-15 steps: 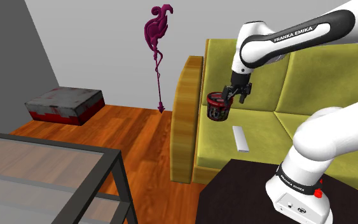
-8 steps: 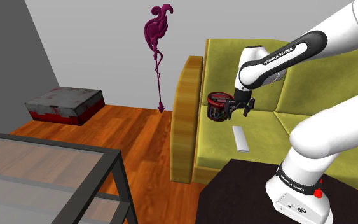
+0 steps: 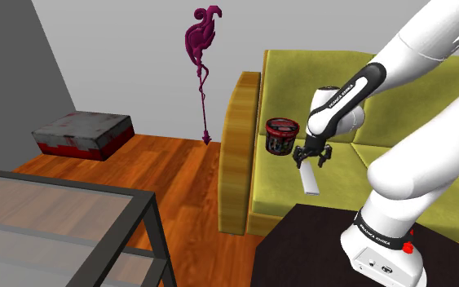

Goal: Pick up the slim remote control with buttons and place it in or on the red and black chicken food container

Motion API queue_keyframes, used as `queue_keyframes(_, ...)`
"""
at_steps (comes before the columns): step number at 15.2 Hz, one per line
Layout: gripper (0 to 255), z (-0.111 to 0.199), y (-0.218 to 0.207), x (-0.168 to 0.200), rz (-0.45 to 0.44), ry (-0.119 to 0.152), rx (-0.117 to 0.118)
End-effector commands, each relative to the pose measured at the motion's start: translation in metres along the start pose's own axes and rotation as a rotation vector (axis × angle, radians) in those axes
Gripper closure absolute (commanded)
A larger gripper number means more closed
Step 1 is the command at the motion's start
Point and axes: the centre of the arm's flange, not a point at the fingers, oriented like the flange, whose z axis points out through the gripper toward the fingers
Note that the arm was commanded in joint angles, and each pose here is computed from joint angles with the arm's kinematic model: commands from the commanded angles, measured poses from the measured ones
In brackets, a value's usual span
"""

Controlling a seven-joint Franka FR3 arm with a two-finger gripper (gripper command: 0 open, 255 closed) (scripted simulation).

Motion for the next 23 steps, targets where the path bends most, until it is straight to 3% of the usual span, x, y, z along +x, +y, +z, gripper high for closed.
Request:
queue_keyframes(1,0,0.016,0.005,0.002,0.025,0.001,-0.001)
queue_keyframes(8,0,0.051,0.005,0.002,0.025,0.001,-0.001)
queue_keyframes(15,0,0.051,0.005,0.002,0.025,0.001,-0.001)
queue_keyframes(16,255,0.051,0.005,0.002,0.025,0.001,-0.001)
queue_keyframes(23,255,0.051,0.005,0.002,0.025,0.001,-0.001)
